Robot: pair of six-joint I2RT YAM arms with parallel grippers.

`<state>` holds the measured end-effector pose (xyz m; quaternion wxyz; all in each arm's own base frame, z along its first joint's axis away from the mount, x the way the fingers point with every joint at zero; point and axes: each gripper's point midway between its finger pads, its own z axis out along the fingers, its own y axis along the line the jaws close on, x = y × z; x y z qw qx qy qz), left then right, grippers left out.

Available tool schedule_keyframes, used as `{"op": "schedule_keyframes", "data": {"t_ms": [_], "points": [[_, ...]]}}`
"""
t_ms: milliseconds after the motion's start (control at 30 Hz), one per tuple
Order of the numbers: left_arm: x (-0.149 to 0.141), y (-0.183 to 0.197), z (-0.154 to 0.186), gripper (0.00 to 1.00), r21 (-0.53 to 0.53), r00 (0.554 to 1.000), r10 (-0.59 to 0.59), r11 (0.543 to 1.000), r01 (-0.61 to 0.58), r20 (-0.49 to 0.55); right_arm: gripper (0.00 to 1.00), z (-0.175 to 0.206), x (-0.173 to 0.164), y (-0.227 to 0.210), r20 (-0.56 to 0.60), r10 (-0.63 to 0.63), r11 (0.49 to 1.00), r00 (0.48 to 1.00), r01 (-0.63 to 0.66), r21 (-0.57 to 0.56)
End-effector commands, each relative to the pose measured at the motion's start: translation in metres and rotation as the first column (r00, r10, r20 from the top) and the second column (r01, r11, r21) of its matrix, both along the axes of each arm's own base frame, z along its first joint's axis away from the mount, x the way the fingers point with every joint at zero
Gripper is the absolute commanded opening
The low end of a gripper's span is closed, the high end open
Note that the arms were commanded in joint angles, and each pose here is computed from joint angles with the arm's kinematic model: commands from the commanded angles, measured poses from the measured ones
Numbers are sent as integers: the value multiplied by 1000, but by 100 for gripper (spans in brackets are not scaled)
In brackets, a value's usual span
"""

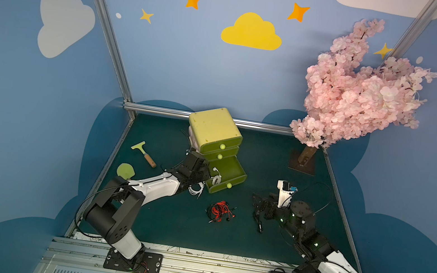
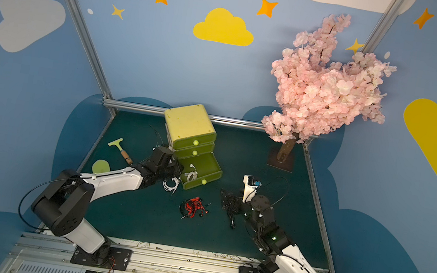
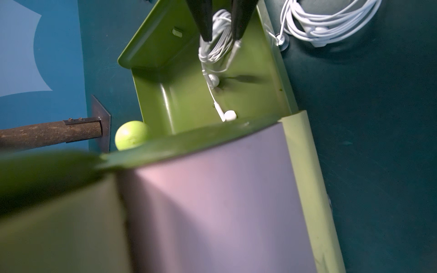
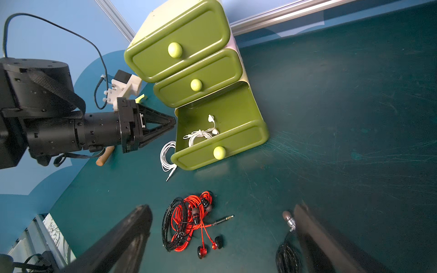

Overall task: Place the wired earphones into the drawer by color
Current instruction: Place the wired earphones in the drawer, then pick up the wired earphones from the center of the board.

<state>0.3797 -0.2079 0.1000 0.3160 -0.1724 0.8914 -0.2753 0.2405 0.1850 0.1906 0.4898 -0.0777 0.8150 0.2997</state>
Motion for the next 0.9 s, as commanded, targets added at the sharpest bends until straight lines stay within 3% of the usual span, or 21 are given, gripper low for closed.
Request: {"op": "schedule_keyframes", "data": {"t_ms": [0,200,533,867], "points": [[-2,3,16,24,-16,999,12,1000,-12,34,98,0,-2,2,15,25,1000,1000,-25,-6],[-27,25,33,38,-7,996,46,999,-46,71,98,4,-4,15,14,96,995,995,-96,-1],[-80,65,44,98,110,993,9,994,-22,120,98,7,-16,63,-65,356,935,932,-355,17],[-112,92,14,100,280,998,-69,958,64,8,98,-7,-4,102,-222,452,891,864,-447,73]]}}
